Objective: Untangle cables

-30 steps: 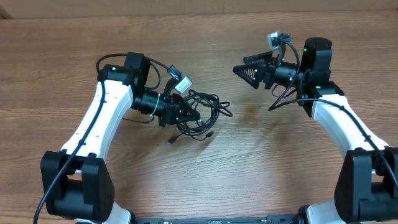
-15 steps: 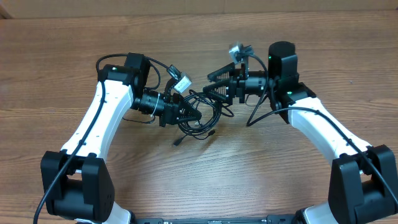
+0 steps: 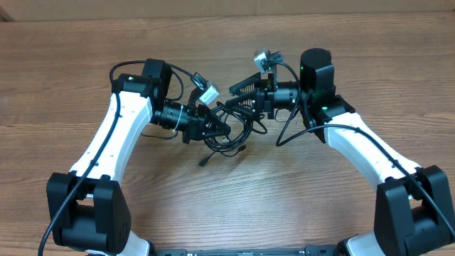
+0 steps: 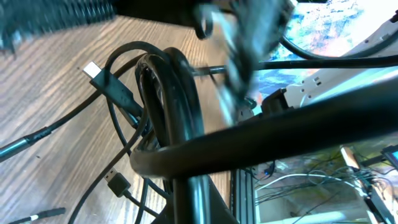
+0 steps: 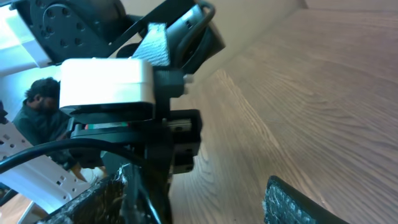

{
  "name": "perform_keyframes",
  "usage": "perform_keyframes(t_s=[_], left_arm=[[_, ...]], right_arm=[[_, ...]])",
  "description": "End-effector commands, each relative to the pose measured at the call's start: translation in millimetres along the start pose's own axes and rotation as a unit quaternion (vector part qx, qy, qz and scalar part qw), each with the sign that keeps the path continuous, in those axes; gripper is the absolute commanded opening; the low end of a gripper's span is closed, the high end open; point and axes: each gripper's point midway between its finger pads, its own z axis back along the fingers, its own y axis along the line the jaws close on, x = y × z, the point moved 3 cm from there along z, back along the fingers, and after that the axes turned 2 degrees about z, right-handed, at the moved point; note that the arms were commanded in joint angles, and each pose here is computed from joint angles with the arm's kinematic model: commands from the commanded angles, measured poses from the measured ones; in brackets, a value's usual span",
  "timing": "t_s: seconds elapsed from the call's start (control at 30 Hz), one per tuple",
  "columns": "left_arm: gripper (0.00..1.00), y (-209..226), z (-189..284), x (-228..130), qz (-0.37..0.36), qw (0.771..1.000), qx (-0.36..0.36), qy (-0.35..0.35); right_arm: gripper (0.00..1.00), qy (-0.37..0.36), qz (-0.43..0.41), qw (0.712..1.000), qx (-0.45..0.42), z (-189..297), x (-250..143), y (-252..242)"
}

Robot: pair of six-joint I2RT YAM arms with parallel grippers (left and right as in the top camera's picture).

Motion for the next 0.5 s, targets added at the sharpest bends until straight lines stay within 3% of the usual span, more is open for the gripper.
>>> perform_keyframes(t_s=[0.0, 0.47], left_arm=[[0.04, -4, -2, 4, 0.006, 1.000, -0.009, -0.008], [0.04, -9, -11, 4, 0.000, 1.000, -0.018, 0.001]], right_arm=[[0.71, -0.006, 0.027, 1.000, 0.012, -4, 15, 18], [0.63, -0.013, 0.018, 0.999, -0.032, -21, 15, 13]])
